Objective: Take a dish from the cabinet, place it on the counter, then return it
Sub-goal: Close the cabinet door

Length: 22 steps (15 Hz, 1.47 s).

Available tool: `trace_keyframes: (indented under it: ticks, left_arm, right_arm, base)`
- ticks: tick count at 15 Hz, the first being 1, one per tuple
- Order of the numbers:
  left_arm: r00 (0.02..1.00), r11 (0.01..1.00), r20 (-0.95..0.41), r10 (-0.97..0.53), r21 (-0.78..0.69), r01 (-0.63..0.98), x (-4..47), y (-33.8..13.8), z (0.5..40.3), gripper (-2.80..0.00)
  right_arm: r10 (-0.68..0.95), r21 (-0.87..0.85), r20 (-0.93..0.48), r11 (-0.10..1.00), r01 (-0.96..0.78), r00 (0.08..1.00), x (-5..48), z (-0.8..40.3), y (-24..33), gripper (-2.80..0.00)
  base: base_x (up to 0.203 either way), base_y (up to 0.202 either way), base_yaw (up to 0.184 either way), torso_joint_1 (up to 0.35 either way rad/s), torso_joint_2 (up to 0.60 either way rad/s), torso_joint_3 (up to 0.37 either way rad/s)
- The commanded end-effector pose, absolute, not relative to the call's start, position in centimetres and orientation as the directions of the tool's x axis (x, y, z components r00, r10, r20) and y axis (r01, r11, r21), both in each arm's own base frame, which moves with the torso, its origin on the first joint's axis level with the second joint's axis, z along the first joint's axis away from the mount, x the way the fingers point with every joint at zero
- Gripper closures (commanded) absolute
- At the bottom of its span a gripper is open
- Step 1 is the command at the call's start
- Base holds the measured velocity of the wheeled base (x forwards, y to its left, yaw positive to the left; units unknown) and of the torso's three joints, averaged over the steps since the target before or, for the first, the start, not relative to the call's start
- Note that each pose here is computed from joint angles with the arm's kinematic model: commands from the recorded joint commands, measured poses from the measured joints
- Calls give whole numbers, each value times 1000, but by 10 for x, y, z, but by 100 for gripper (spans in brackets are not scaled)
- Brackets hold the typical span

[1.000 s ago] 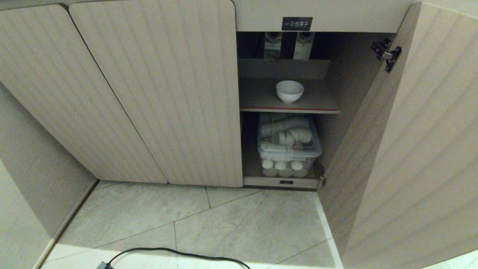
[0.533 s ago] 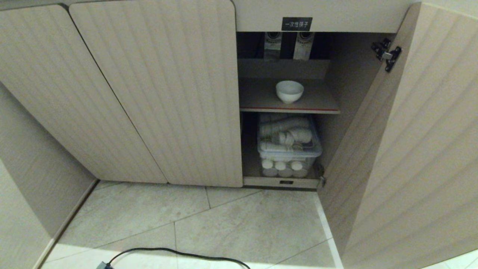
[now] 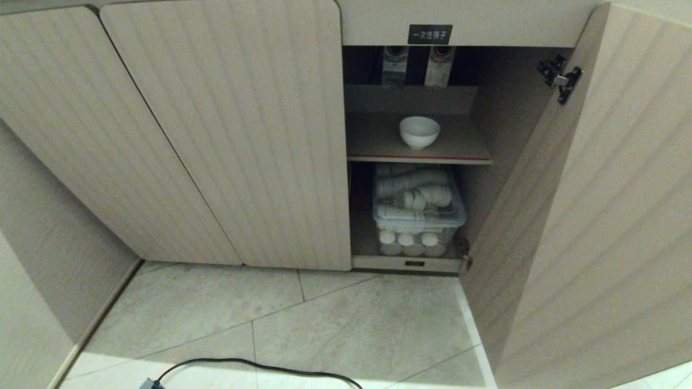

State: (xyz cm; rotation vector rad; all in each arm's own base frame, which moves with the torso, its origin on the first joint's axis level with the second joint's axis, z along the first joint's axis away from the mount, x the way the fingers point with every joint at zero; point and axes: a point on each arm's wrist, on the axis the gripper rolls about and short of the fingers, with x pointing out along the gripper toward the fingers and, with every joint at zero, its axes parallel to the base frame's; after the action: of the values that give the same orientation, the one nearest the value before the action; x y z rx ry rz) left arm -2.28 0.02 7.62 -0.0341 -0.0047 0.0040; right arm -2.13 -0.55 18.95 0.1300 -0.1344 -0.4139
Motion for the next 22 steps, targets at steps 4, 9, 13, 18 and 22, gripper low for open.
trace_keyframes:
  ticks: [4,9,13,18,22]
  left_arm:
    - [1000,999,6,5,-34,-4,-23,0,76,0]
    - [1000,999,6,5,-35,-4,-23,0,76,0]
    - [1000,999,6,5,-35,-4,-23,0,76,0]
    - [1000,999,6,5,-35,-4,-23,0,76,0]
    - [1000,999,5,5,-35,-4,-23,0,76,0]
  right_arm:
    - [-432,182,152,896,404,889,-2,212,-7,0]
    - [-429,215,206,897,387,880,10,225,-9,0]
    - [-420,234,228,899,369,878,21,230,-10,0]
    - [-404,253,219,903,348,888,28,223,-10,0]
    - [-366,263,224,915,305,903,29,216,-9,0]
  base:
    - [0,0,0,0,0,0]
    - [0,0,0,0,0,0]
    - [0,0,0,0,0,0]
    - [0,0,0,0,0,0]
    - [0,0,0,0,0,0]
